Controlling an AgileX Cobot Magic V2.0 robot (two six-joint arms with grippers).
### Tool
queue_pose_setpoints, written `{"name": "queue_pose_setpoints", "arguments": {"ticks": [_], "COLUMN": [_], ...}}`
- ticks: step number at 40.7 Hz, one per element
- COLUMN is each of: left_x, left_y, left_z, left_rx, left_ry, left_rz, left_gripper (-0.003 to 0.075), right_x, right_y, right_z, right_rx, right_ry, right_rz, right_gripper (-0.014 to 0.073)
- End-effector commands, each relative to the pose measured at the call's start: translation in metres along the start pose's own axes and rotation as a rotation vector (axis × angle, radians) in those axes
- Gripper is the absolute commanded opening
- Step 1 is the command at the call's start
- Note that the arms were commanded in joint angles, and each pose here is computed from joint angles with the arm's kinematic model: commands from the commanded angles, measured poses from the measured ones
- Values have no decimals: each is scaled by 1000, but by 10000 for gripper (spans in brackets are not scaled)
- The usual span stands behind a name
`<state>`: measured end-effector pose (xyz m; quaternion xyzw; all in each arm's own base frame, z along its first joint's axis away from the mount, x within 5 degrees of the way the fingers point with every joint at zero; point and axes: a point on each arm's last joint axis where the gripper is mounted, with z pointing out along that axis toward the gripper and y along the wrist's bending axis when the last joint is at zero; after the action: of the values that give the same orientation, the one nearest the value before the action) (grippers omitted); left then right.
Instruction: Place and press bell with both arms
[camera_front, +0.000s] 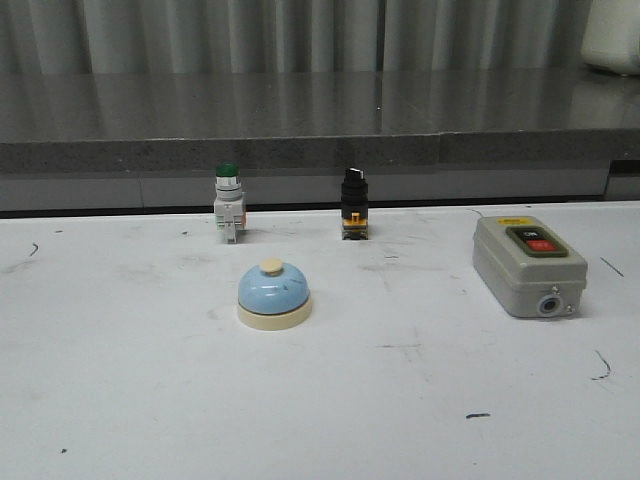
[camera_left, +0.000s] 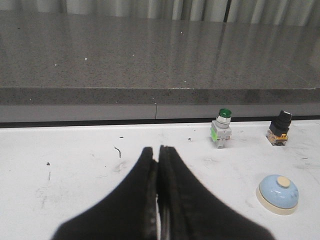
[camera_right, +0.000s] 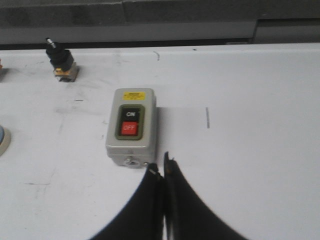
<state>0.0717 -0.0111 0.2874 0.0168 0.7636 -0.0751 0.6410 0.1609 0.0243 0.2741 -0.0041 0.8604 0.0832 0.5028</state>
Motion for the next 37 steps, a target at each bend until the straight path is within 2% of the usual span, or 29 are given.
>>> {"name": "queue_pose_setpoints", "arguments": {"ticks": [1, 10, 20, 25, 30, 37], "left_x": [-16, -16, -16, -16, -16, -16], "left_y": [-1, -1, -1, -1, -1, -1], "left_z": [-2, -2, -2, -2, -2, -2], "left_rx": [6, 6, 6, 6, 6, 6], "left_ry": [-104, -104, -104, -104, -104, -104], "left_rz": [-17, -17, -17, -17, -17, -17], "left_gripper": [-20, -20, -20, -20, -20, -20], "right_x": [-25, -38, -51, -51, -49, -48], "right_y": [16, 78, 156, 187, 209, 216], "right_z": [21, 87, 144, 166, 185, 202], "right_rx": [-63, -220, -355, -396, -418, -415], "right_ry": [-69, 75, 128, 157, 188, 209], "right_rz": [-22, -126, -213, -259, -302, -307], "right_gripper": [-69, -69, -69, -69, -69, -69]}}
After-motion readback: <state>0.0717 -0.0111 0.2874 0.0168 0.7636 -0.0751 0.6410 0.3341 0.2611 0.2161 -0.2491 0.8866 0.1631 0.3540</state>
